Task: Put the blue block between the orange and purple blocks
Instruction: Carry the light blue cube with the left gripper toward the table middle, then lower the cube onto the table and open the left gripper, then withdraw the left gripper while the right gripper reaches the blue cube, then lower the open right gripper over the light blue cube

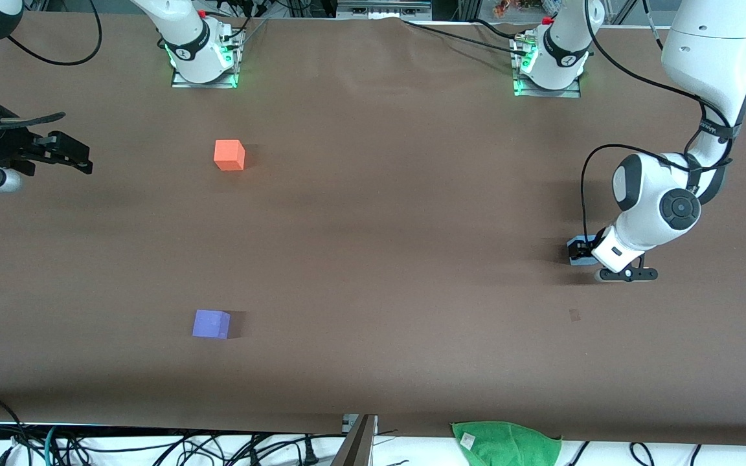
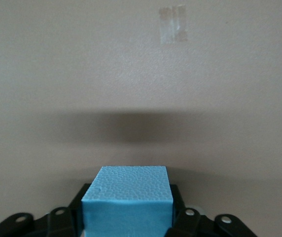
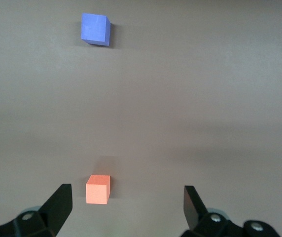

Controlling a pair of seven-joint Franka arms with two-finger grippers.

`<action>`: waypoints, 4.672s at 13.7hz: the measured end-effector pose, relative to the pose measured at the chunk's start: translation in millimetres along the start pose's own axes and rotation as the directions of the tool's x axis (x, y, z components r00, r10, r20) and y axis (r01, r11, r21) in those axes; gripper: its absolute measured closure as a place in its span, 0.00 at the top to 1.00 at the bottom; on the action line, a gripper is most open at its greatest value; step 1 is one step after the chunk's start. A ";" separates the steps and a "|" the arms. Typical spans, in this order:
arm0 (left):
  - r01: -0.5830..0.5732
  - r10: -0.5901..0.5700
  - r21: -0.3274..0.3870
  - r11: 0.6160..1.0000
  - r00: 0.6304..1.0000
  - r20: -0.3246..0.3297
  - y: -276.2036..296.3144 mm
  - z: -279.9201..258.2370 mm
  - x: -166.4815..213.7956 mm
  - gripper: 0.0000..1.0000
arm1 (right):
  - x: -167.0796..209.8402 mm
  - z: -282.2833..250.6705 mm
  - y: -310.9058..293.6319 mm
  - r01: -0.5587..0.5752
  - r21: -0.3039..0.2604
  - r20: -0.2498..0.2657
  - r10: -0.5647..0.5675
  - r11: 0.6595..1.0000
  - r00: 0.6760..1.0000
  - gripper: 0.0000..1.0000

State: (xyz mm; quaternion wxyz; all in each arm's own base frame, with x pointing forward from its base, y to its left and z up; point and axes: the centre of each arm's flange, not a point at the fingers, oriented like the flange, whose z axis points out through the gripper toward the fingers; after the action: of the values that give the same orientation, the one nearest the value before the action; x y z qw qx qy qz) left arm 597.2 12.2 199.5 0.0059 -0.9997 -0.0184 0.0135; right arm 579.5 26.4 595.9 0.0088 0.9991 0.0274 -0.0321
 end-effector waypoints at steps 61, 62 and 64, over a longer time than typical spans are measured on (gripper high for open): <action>0.057 -0.057 -0.004 0.998 0.997 0.060 -30.0 -367.9 -24.9 1.00 | -12.8 347.1 -477.0 -0.749 0.121 -0.047 0.758 0.651 0.651 1.00; 0.057 -0.057 -0.004 0.998 0.997 0.059 -29.9 -369.3 -25.8 1.00 | -16.1 353.4 -480.7 -0.750 0.116 -0.047 0.758 0.652 0.651 1.00; 0.057 -0.057 -0.004 0.998 0.997 0.057 -29.8 -372.1 -27.5 1.00 | -24.5 367.0 -491.0 -0.746 0.113 -0.049 0.754 0.656 0.655 1.00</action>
State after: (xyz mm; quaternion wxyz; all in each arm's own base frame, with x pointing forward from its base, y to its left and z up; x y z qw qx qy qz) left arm 578.7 36.8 572.5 0.0028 -0.9980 -0.0469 0.0417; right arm 504.6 508.2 223.5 -0.0214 0.9210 -0.3885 0.0192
